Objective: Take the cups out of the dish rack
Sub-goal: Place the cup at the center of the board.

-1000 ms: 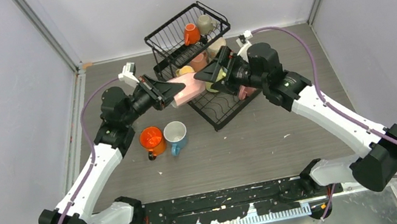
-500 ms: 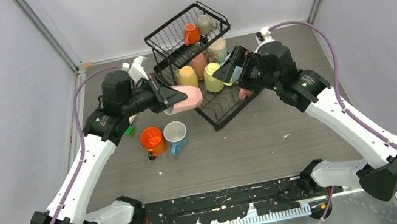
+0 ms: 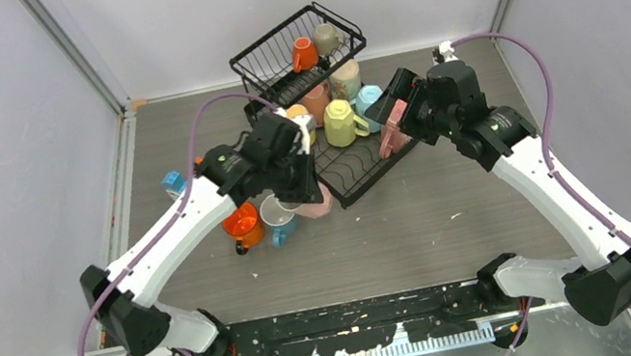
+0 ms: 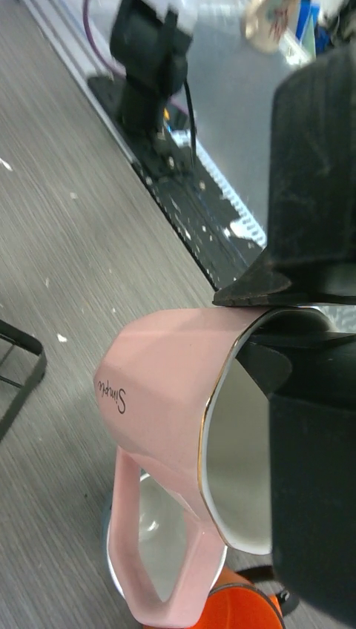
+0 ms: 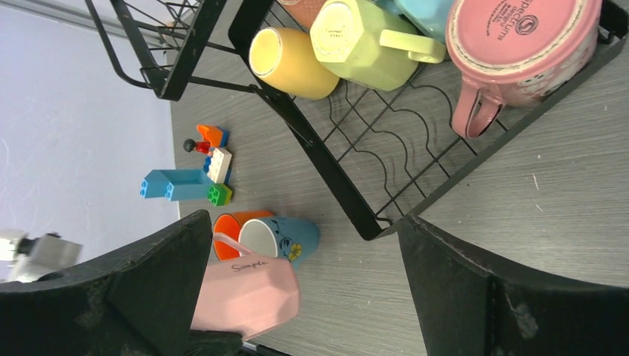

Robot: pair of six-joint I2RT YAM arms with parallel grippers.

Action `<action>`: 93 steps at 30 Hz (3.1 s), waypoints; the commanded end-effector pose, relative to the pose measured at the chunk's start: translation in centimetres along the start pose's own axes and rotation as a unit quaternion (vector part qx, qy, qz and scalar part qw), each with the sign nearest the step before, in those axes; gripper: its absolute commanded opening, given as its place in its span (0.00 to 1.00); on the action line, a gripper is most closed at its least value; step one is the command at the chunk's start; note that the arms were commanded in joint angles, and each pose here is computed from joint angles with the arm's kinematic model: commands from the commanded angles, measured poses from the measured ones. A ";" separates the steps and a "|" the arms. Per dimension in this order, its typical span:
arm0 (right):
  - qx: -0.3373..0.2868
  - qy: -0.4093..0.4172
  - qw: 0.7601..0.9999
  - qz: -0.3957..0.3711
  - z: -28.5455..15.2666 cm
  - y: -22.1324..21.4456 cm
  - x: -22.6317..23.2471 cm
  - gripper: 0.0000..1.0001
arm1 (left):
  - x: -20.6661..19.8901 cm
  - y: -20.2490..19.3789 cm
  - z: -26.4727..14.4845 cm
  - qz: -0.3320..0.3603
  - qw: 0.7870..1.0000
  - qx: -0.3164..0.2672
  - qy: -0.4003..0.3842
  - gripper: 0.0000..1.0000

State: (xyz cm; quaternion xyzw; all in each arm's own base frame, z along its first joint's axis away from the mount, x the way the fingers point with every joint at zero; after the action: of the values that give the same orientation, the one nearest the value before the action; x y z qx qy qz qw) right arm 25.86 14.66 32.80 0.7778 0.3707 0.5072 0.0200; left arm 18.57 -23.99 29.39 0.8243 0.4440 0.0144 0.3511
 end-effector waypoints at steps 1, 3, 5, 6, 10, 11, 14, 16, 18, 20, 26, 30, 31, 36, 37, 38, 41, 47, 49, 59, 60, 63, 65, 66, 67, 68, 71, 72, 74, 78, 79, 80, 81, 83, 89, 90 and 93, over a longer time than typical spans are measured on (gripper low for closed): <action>-0.019 0.011 1.000 -0.001 -1.1 0.6 -0.1 1.00 | -0.7 0.8 0.5 0.083 0.995 0.006 0.050 0.00; -0.021 0.009 1.000 0.001 -1.2 0.8 -0.3 1.00 | -1.1 0.5 1.7 0.104 0.992 0.028 0.063 0.00; -0.010 0.016 1.000 0.002 -1.3 0.6 -0.2 1.00 | -1.3 0.6 2.6 0.118 0.989 0.041 0.074 0.00; -0.008 0.015 1.000 0.002 -1.2 0.5 -0.3 1.00 | -1.3 0.5 3.0 0.122 0.988 0.047 0.080 0.00; -0.009 0.014 1.000 0.003 -1.4 0.6 -0.6 1.00 | -0.9 0.7 4.3 0.120 0.986 0.059 0.104 0.00; -0.009 0.013 1.000 0.003 -1.4 0.6 -0.7 1.00 | -0.9 0.7 4.6 0.117 0.985 0.063 0.109 0.00; -0.010 0.011 1.000 0.005 -1.5 0.6 -0.9 1.00 | -0.8 0.6 5.6 0.108 0.985 0.073 0.112 0.00; -0.010 0.011 1.000 0.006 -1.5 0.7 -1.0 1.00 | -0.9 0.5 6.2 0.104 0.986 0.078 0.109 0.00; -0.009 0.013 1.000 0.007 -1.6 0.7 -0.9 1.00 | -0.9 0.4 6.8 0.103 0.985 0.082 0.108 0.00; -0.009 0.015 1.000 0.007 -1.6 0.8 -0.9 1.00 | -0.7 0.3 7.4 0.104 0.985 0.088 0.110 0.00; -0.006 0.014 1.000 0.006 -1.6 0.8 -1.0 1.00 | -0.5 -0.2 8.8 0.105 0.983 0.102 0.114 0.00; -0.004 0.014 1.000 0.006 -1.6 0.7 -0.9 1.00 | -0.4 -0.6 9.9 0.105 0.982 0.112 0.109 0.00; -0.004 0.016 1.000 0.006 -1.6 0.8 -0.9 1.00 | -0.3 -0.7 10.2 0.105 0.982 0.113 0.108 0.00; -0.002 0.014 1.000 0.006 -1.6 0.8 -0.9 1.00 | -0.1 -1.2 11.4 0.102 0.981 0.123 0.111 0.00; -0.002 0.013 1.000 0.006 -1.5 0.7 -0.9 1.00 | 0.0 -1.3 11.6 0.101 0.980 0.126 0.113 0.00; -0.001 0.012 1.000 0.006 -1.5 0.7 -1.0 1.00 | 0.1 -1.5 11.9 0.101 0.980 0.130 0.114 0.00; 0.000 0.011 1.000 0.006 -1.4 0.7 -1.1 1.00 | 0.3 -1.9 12.6 0.100 0.978 0.140 0.119 0.00; 0.002 0.011 1.000 0.006 -1.4 0.6 -1.1 1.00 | 0.8 -2.5 13.6 0.098 0.976 0.148 0.127 0.00; 0.003 0.010 1.000 0.006 -1.4 0.6 -1.2 1.00 | 0.9 -2.7 13.9 0.099 0.975 0.151 0.131 0.00; 0.007 0.008 1.000 0.005 -1.2 0.4 -1.3 1.00 | 1.3 -3.1 14.5 0.102 0.972 0.157 0.140 0.02; 0.008 0.008 1.000 0.005 -1.2 0.4 -1.3 1.00 | 1.4 -3.2 14.5 0.102 0.972 0.158 0.141 0.04; 0.009 0.009 1.000 0.005 -1.1 0.4 -1.3 1.00 | 1.3 -3.0 14.2 0.102 0.973 0.155 0.139 0.12; 0.009 0.009 1.000 0.005 -1.1 0.4 -1.2 1.00 | 1.2 -2.8 13.7 0.103 0.974 0.149 0.139 0.17; 0.010 0.009 1.000 0.005 -1.1 0.4 -1.2 1.00 | 1.1 -2.6 13.4 0.103 0.974 0.145 0.141 0.19; 0.011 0.009 1.000 0.005 -1.1 0.4 -1.2 1.00 | 1.1 -2.4 13.1 0.104 0.974 0.142 0.142 0.23; 0.013 0.008 1.000 0.005 -1.0 0.4 -1.2 1.00 | 1.0 -2.2 12.8 0.104 0.974 0.140 0.142 0.26; 0.016 0.009 1.000 0.006 -0.8 0.3 -1.2 1.00 | 0.8 -1.7 11.9 0.105 0.976 0.129 0.139 0.37; 0.018 0.009 1.000 0.006 -0.7 0.3 -1.2 1.00 | 0.7 -1.5 11.6 0.106 0.977 0.126 0.138 0.40; 0.019 0.009 1.000 0.007 -0.7 0.3 -1.2 1.00 | 0.6 -1.3 11.0 0.106 0.978 0.121 0.136 0.45; 0.020 0.008 1.000 0.008 -0.5 0.2 -1.2 1.00 | 0.1 -0.7 9.6 0.106 0.981 0.102 0.129 0.49; 0.021 0.008 1.000 0.008 -0.4 0.2 -1.2 1.00 | 0.0 -0.5 9.2 0.106 0.981 0.097 0.127 0.51; 0.021 0.008 1.000 0.009 -0.4 0.2 -1.2 1.00 | -0.1 -0.3 8.8 0.107 0.982 0.091 0.125 0.52; 0.023 0.007 1.000 0.009 -0.3 0.2 -1.2 1.00 | -0.2 -0.2 8.3 0.107 0.983 0.085 0.123 0.53; 0.025 0.006 1.000 0.009 -0.1 0.2 -1.2 1.00 | -0.4 0.1 7.4 0.106 0.985 0.072 0.117 0.56; 0.028 -0.002 1.000 0.012 0.4 0.2 -1.3 1.00 | -0.9 0.7 4.7 0.106 0.989 0.028 0.102 0.73; 0.028 -0.002 1.000 0.011 0.5 0.2 -1.3 1.00 | -0.9 0.8 4.2 0.106 0.989 0.020 0.100 0.76; 0.032 -0.008 0.999 0.010 1.0 0.1 -1.4 1.00 | -0.9 1.0 2.7 0.104 0.990 -0.004 0.096 0.84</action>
State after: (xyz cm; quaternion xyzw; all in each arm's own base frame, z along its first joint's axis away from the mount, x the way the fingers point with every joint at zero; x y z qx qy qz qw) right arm 25.84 13.89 30.61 0.7942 0.3776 0.4761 -0.0078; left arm 20.01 -27.65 25.09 0.8760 0.3928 0.1151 0.2551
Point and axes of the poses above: each gripper's point midway between its finger pads, its own z axis out along the fingers, its own x axis along the line the jaws close on, y = z × x, the point moved 7 cm from there along -z, back along the fingers, and after that the axes turned 14 degrees about z, right-handed, at the moved point
